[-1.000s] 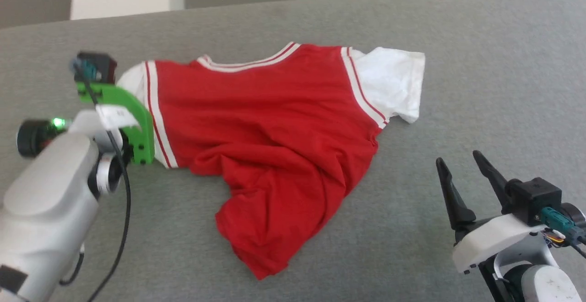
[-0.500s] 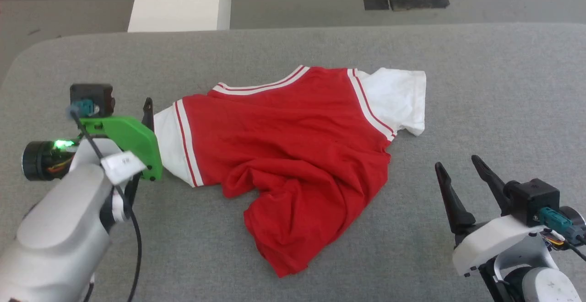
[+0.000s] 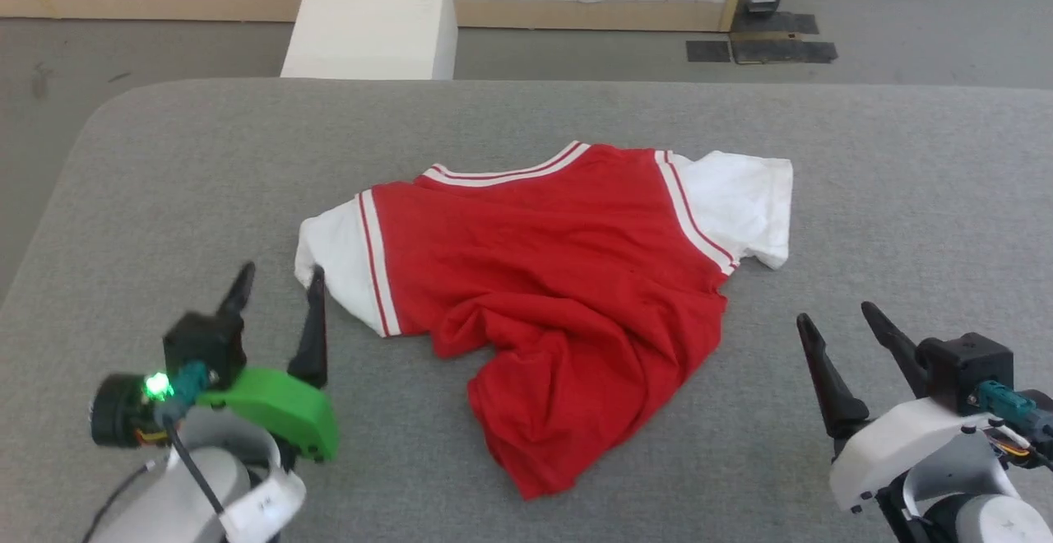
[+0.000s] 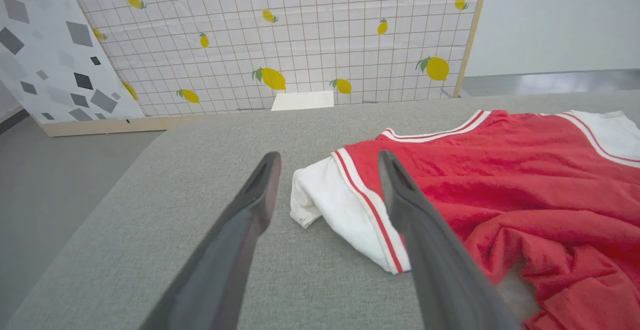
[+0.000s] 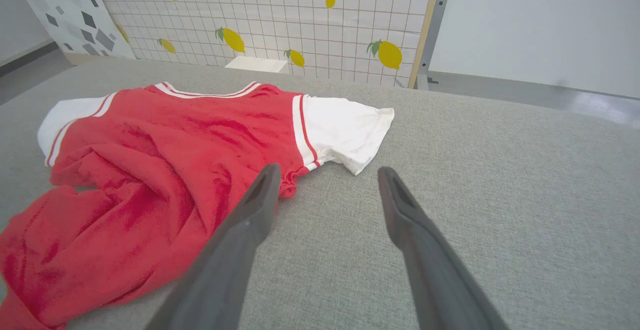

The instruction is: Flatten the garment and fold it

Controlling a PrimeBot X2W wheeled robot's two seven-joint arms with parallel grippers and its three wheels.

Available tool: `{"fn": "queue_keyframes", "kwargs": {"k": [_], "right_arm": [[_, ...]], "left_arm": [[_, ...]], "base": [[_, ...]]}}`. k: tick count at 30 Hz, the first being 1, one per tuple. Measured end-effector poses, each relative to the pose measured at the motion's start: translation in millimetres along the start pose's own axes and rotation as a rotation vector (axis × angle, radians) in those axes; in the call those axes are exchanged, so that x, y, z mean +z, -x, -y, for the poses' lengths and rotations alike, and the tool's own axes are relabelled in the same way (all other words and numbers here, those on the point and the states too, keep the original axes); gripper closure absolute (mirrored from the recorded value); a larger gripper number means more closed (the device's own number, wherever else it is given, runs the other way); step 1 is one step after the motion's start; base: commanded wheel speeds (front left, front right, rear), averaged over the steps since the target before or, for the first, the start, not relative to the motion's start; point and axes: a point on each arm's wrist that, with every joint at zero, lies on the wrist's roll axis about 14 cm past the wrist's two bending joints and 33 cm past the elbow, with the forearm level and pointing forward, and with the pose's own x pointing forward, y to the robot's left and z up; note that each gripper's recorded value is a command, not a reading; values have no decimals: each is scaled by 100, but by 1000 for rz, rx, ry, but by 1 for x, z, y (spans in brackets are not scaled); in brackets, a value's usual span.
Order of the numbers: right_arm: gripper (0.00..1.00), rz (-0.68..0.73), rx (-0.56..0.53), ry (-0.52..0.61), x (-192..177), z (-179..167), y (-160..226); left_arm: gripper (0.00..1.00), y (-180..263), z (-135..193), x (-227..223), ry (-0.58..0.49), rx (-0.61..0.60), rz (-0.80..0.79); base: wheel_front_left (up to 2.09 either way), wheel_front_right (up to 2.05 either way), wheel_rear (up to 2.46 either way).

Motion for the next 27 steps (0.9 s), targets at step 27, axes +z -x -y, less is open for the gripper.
{"fn": "queue_keyframes", "kwargs": {"k": [27], "right_arm": [[0, -757, 196, 308, -73, -15, -124]], "left_arm": [[0, 34, -21, -39, 39, 134, -87]], "base": [[0, 0, 0]]}}
